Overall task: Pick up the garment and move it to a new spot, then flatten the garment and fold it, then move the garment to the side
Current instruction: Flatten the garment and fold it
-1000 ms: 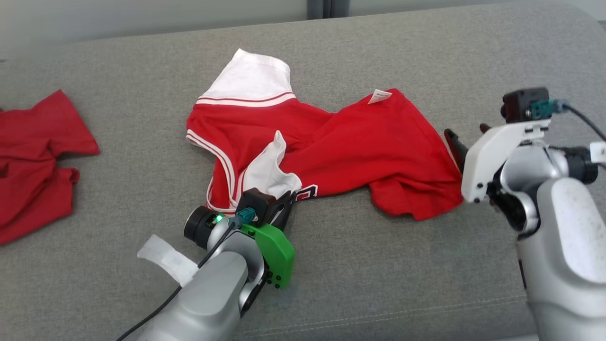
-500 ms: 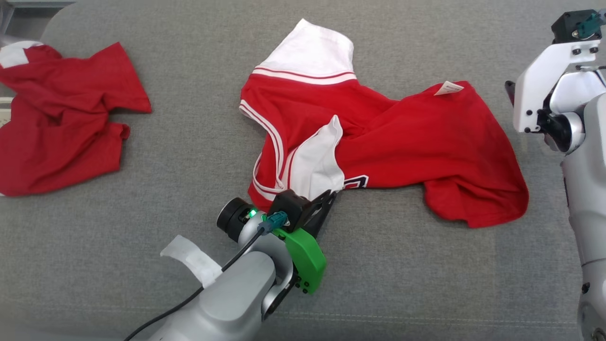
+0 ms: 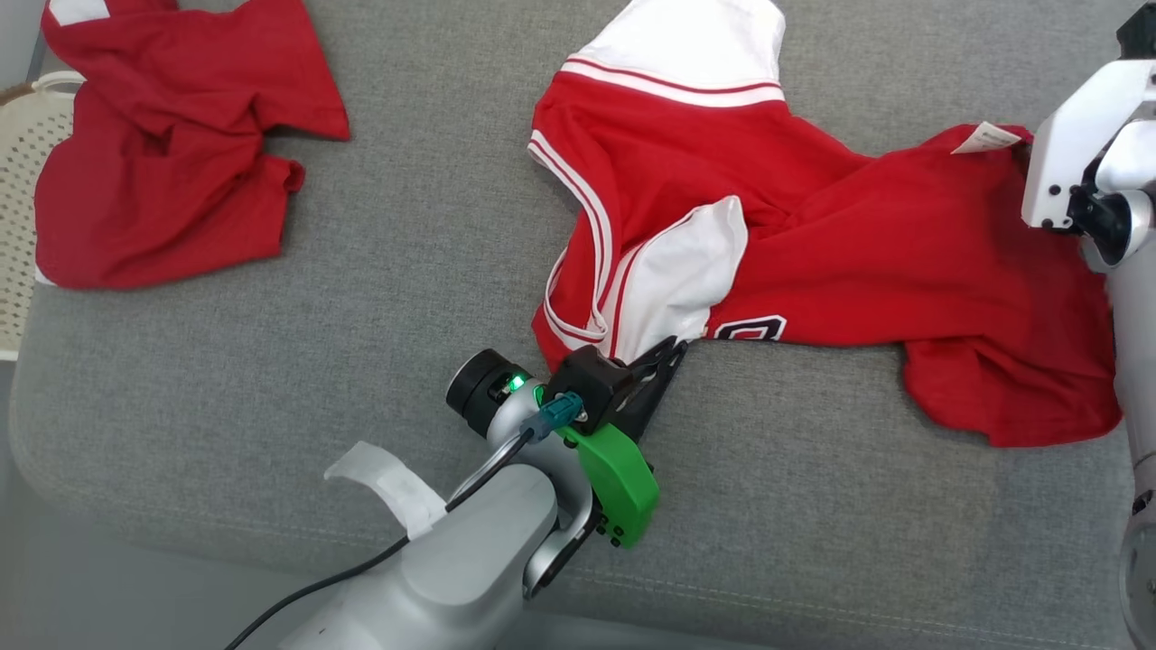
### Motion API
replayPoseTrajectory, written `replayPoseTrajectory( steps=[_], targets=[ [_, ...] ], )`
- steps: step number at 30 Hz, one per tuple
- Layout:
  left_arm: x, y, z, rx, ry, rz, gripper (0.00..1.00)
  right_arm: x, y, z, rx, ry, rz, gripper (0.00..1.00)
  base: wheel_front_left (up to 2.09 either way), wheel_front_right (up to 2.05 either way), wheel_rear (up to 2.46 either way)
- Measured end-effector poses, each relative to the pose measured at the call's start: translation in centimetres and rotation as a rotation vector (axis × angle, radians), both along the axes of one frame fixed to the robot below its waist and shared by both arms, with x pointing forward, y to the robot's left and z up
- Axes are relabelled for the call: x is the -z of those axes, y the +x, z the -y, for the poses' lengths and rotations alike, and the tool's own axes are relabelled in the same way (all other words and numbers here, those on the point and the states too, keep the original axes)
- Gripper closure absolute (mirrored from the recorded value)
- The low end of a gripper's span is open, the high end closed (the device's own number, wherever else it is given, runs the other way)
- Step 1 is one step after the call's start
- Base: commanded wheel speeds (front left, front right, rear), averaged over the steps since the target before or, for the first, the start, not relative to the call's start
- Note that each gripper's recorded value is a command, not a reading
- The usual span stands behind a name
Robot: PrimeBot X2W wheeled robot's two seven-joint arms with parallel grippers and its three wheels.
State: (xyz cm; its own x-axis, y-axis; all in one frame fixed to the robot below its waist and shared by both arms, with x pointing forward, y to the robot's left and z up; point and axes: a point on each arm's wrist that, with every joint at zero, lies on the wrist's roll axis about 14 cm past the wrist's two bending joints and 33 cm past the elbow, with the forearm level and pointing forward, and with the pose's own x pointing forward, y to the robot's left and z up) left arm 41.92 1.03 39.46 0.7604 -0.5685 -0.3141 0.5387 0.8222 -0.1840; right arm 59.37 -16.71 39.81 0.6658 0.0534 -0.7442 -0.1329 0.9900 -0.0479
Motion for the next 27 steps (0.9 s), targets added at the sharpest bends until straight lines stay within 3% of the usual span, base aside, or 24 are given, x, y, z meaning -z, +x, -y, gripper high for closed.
replayPoseTrajectory(
  steps=[4,7,8,10,11,19,27],
  targets=[
    [0.8,0.1,-0.7,-0.020,0.008,-0.020,1.00,1.9,0.0,-1.4,-0.017,0.016,-0.052,0.00,0.00,0.00,0.00],
    [1.0,0.0,-0.9,-0.029,0.008,-0.028,1.00,2.3,0.0,-1.7,-0.027,0.005,-0.070,0.10,0.00,0.00,0.00],
    [0.9,0.1,-1.0,-0.031,0.008,-0.027,1.00,2.2,0.0,-1.8,-0.028,0.007,-0.066,0.53,0.00,0.00,0.00],
    [0.8,0.1,-1.0,-0.033,0.010,-0.023,1.00,2.2,-0.1,-2.0,-0.030,0.010,-0.071,0.93,0.00,0.00,0.00],
    [0.8,0.1,-1.0,-0.035,0.010,-0.023,1.00,2.2,-0.2,-2.1,-0.030,0.015,-0.075,1.00,0.00,0.00,0.00],
    [-0.7,1.8,-2.2,-0.097,0.006,0.028,1.00,1.6,-0.2,-2.3,-0.032,0.027,-0.055,1.00,0.00,0.00,0.00],
    [-8.8,6.5,-6.6,-0.275,-0.056,0.265,1.00,-5.0,2.5,-2.2,0.004,0.114,0.208,1.00,0.00,0.00,0.00]
  ],
)
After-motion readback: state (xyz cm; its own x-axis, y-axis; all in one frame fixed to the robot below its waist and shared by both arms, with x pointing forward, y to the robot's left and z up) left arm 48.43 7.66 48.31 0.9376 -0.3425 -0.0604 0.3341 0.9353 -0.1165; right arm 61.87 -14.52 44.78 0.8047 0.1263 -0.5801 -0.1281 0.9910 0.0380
